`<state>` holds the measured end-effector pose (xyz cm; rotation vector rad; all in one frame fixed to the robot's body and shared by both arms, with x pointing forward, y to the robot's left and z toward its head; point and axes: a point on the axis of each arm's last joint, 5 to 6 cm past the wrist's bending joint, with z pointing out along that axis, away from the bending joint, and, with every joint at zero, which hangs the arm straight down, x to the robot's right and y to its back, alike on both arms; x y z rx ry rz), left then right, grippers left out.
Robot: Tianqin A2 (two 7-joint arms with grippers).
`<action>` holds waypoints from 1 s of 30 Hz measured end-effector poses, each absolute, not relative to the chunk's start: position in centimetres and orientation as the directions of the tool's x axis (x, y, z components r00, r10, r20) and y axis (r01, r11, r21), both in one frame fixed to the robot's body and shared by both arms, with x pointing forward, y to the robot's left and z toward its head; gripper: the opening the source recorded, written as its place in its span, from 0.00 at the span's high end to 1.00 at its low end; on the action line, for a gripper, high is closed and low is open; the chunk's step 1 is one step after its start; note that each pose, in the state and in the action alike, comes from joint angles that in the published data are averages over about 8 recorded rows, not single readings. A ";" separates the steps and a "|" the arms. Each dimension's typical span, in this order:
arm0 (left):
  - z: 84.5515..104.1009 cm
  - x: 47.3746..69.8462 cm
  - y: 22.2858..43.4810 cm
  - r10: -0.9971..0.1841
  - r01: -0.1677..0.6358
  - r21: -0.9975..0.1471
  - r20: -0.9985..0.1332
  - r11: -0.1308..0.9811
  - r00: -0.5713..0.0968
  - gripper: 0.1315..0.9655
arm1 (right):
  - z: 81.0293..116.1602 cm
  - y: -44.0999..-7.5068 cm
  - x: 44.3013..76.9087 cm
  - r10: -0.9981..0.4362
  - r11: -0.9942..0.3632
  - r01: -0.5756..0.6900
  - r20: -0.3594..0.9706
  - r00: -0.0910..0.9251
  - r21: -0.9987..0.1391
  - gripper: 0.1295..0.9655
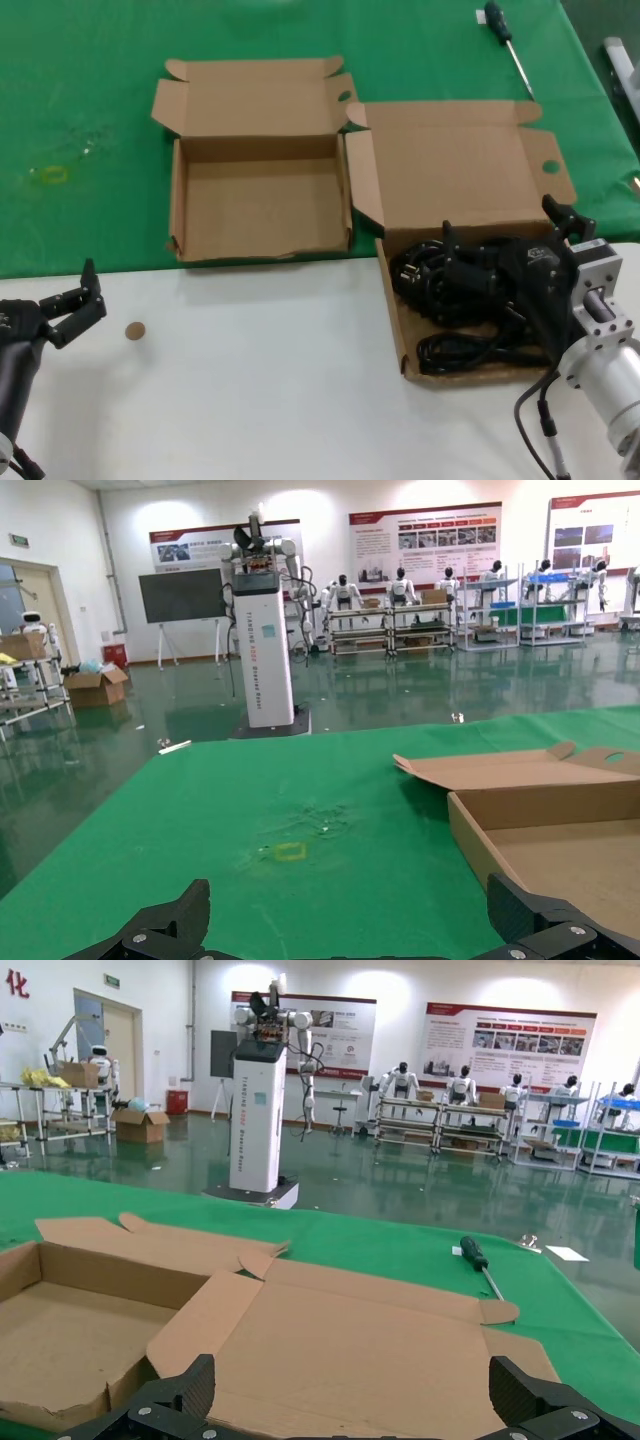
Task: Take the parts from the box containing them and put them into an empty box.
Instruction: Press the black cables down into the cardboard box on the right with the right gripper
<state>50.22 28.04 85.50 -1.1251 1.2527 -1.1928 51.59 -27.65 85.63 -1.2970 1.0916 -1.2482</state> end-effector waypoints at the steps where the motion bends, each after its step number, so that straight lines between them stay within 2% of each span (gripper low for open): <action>1: 85.5 50.2 28.0 -0.997 0.022 -0.997 -0.071 0.070 -0.035 0.00 | 85.6 -27.7 51.6 -0.992 -0.103 0.028 0.105 0.064 -0.994 0.00; 30: 85.5 50.2 28.0 -0.997 0.022 -0.997 -0.071 0.070 -0.035 0.00 | 85.6 -27.7 51.6 -0.992 -0.103 0.028 0.105 0.064 -0.994 0.00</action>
